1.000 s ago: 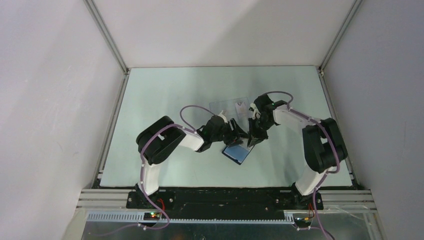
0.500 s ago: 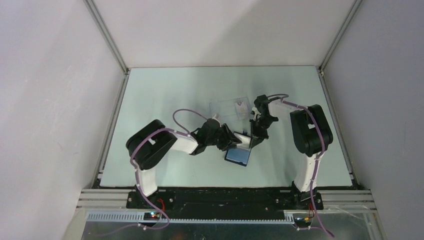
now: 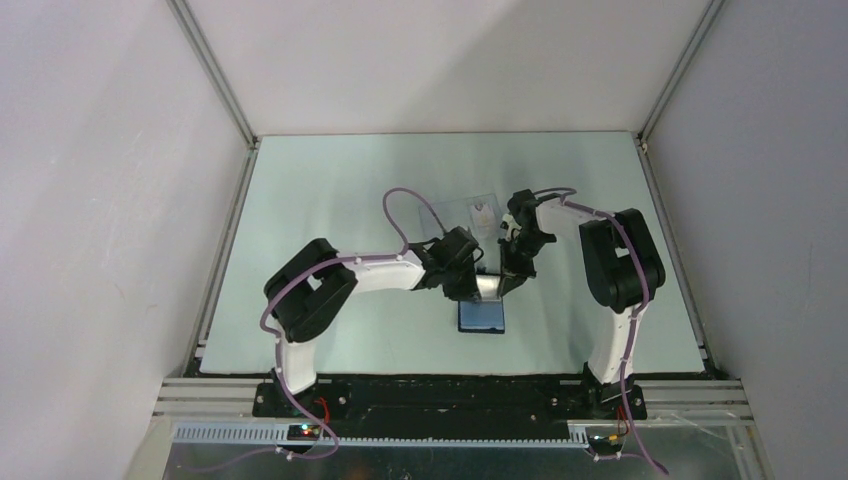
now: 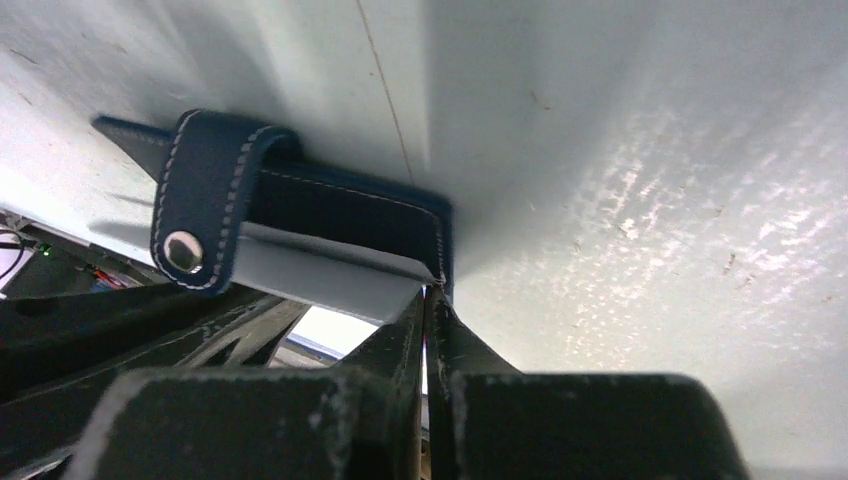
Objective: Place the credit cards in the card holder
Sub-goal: Open the card holder at the center of the board.
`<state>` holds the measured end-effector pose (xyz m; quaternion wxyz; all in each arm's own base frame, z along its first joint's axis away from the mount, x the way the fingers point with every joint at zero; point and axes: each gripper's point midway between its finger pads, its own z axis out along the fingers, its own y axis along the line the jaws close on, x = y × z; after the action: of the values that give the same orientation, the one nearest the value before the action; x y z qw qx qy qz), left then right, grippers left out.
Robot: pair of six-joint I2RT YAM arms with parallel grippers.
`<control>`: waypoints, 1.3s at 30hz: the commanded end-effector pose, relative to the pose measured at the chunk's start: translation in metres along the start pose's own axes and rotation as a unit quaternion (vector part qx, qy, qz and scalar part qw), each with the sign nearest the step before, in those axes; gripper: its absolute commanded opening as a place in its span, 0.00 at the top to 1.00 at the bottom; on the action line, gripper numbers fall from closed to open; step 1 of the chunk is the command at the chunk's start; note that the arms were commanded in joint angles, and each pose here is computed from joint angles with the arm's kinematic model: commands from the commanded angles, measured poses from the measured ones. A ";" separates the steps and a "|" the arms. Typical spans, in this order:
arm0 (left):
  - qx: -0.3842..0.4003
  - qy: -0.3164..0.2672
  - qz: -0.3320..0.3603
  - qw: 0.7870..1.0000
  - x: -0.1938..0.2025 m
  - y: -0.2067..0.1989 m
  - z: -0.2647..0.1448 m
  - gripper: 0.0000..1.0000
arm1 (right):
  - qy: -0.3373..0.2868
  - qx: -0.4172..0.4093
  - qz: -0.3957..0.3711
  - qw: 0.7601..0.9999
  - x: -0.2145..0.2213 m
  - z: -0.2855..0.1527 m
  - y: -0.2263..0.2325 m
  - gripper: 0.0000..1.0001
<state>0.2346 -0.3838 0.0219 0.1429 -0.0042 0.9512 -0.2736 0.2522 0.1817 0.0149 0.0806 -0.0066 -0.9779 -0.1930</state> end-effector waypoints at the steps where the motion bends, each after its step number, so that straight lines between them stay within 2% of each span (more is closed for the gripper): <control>1: -0.086 0.040 0.055 0.994 0.028 0.035 -0.005 0.84 | -0.032 -0.043 -0.033 0.998 -0.009 -0.010 0.022 0.99; 4: -0.097 0.045 0.063 0.992 0.032 0.038 -0.006 0.94 | -0.041 -0.069 -0.040 0.996 -0.010 -0.018 0.034 0.99; 7: -0.099 0.048 0.072 0.991 0.032 0.037 -0.004 0.99 | -0.044 -0.094 -0.047 0.994 -0.011 -0.022 0.044 0.99; 15: -0.089 0.043 0.094 0.991 0.027 0.026 -0.007 1.00 | -0.012 -0.060 -0.048 0.997 -0.013 0.001 0.034 0.99; 18: -0.075 0.027 0.102 0.992 0.020 0.015 -0.018 0.98 | -0.004 -0.020 -0.046 0.999 -0.009 0.011 0.022 0.99; 20: -0.062 0.020 0.102 0.993 0.017 0.008 -0.027 0.94 | -0.003 0.015 -0.043 0.999 -0.008 0.016 0.013 0.99; 22: -0.048 0.009 0.100 0.994 0.013 0.000 -0.039 0.85 | -0.002 0.044 -0.043 0.998 -0.006 0.020 0.005 0.99; 27: -0.028 -0.013 0.077 0.997 0.011 -0.006 -0.064 0.48 | -0.009 0.081 -0.046 0.996 -0.003 0.020 -0.003 0.99; 29: -0.025 -0.013 0.060 0.998 0.014 -0.003 -0.070 0.41 | -0.013 0.087 -0.047 0.995 -0.002 0.019 -0.003 0.99; 32: -0.022 -0.005 0.037 0.999 0.024 0.007 -0.071 0.37 | -0.015 0.091 -0.046 0.995 0.001 0.016 -0.005 0.99; 39: 0.068 0.020 -0.040 0.997 0.044 -0.001 -0.055 0.38 | -0.009 0.085 -0.037 0.996 0.017 0.015 -0.007 1.00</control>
<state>0.1773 -0.3379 0.0435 0.1255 0.0120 0.9564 -0.2636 0.2513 0.2055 0.0149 0.0506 0.0382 -0.9830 -0.1724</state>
